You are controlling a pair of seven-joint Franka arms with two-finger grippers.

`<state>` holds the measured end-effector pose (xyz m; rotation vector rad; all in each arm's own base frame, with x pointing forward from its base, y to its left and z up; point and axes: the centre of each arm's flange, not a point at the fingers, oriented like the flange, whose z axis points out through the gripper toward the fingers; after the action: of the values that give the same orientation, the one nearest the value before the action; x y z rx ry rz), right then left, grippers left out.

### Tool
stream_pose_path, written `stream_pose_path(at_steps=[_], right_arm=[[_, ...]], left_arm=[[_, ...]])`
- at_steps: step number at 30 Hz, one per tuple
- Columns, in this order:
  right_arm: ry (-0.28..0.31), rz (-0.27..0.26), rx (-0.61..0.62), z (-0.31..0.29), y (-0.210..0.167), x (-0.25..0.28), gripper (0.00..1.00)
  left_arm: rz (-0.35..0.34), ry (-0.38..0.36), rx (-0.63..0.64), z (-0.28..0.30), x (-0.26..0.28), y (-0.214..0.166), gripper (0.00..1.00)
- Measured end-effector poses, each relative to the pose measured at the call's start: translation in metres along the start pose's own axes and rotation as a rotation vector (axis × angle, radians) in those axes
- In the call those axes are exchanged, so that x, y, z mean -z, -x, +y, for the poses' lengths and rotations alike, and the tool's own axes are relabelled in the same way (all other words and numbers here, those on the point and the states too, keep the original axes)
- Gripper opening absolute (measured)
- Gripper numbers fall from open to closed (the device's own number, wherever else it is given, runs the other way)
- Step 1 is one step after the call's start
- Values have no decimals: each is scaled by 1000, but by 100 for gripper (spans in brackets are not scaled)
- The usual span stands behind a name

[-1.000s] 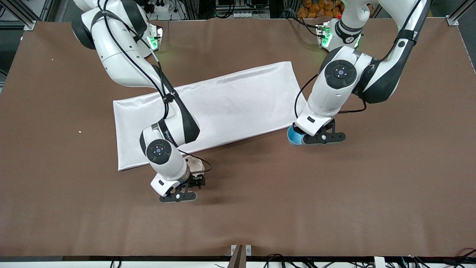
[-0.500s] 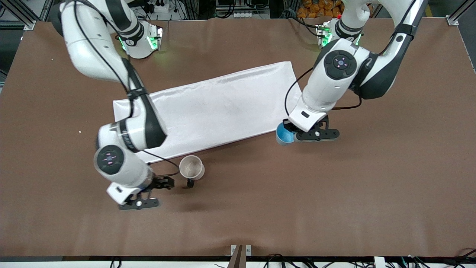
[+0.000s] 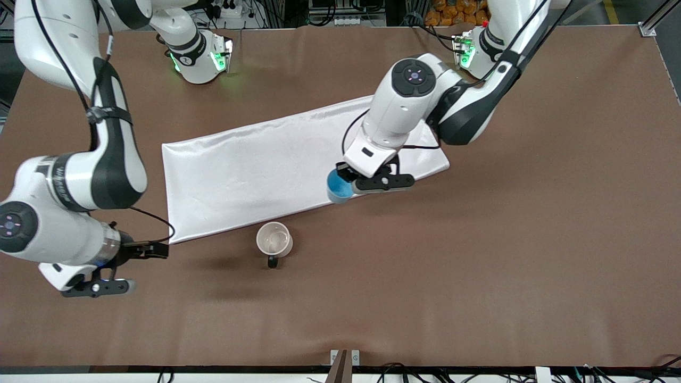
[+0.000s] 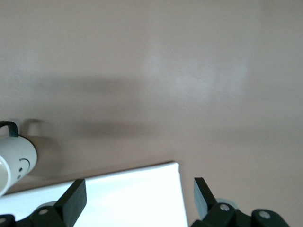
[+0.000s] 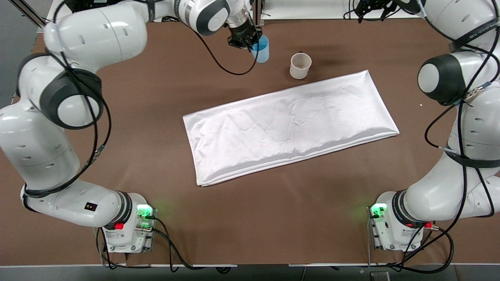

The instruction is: Place blue cup into white mug on table

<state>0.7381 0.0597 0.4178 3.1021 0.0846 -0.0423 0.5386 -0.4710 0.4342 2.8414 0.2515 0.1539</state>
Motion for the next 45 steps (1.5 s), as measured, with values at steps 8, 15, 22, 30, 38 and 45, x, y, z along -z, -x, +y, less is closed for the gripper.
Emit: stream_pose_path(at_steps=[8,15,22,30,38,45], right_arm=[[-2,3,-10,9,30,34,100],[-6,0,-49,38,72,60,100],[-9,3,-65,48,103,73,100],[-10,41,-71,51,113,59,100],[-11,41,-77,55,126,49,100],[-11,53,-86,60,135,59,100]], left_arm=[[56,100,64,21,-36,-1,4],[105,118,100,45,-61,7,4],[154,154,106,60,-71,14,4],[167,189,119,64,-79,8,4],[167,195,122,66,-83,6,4],[163,194,118,68,-87,9,4]])
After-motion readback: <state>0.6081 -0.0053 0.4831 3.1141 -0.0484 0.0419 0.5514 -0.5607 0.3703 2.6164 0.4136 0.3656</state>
